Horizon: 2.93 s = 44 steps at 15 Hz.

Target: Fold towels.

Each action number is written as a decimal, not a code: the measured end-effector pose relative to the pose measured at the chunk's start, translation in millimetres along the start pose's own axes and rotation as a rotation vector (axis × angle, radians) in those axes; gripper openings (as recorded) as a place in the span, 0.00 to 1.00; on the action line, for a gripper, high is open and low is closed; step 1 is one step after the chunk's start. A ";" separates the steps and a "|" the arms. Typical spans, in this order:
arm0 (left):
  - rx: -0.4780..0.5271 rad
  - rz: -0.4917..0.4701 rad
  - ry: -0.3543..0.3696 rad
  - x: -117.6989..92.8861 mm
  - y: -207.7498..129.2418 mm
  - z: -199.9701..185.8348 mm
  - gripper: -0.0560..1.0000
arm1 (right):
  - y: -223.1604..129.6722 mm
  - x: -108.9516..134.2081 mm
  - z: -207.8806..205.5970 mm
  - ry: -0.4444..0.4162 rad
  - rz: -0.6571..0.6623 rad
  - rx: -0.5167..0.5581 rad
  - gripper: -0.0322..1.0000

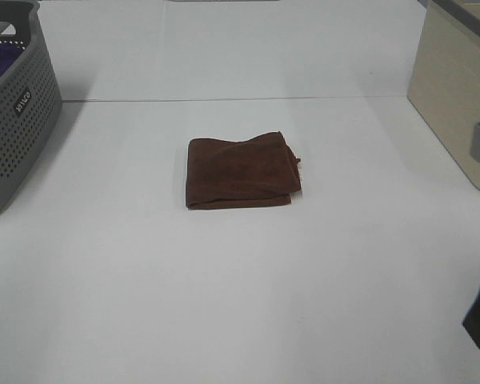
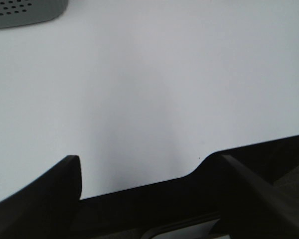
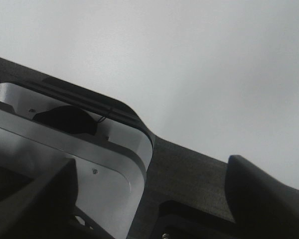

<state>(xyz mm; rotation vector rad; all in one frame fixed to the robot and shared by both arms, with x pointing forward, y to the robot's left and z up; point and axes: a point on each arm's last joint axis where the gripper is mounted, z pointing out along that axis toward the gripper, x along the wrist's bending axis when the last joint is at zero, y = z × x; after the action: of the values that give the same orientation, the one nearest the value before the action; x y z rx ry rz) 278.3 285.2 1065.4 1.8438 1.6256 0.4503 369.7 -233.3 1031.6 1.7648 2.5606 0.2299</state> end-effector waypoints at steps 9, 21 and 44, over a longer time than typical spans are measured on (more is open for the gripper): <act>-0.169 0.196 -0.110 -5.1 -24.1 -1.0 0.72 | -103.8 -6.5 -23.6 -0.003 -0.135 -0.509 0.77; -0.178 0.278 -0.123 -6.9 -24.1 -0.8 0.72 | -123.8 -6.3 -29.8 0.010 -0.148 -0.647 0.77; -0.394 0.144 0.077 -6.3 -42.5 -19.6 0.72 | -150.7 -1.8 -34.2 -0.184 0.192 -0.871 0.77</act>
<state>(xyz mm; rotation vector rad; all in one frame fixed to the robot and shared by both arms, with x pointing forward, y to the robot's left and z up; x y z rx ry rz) 232.8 285.3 1053.1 1.6617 1.3391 0.8487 227.0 -291.2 1045.1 1.5451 1.7205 0.9554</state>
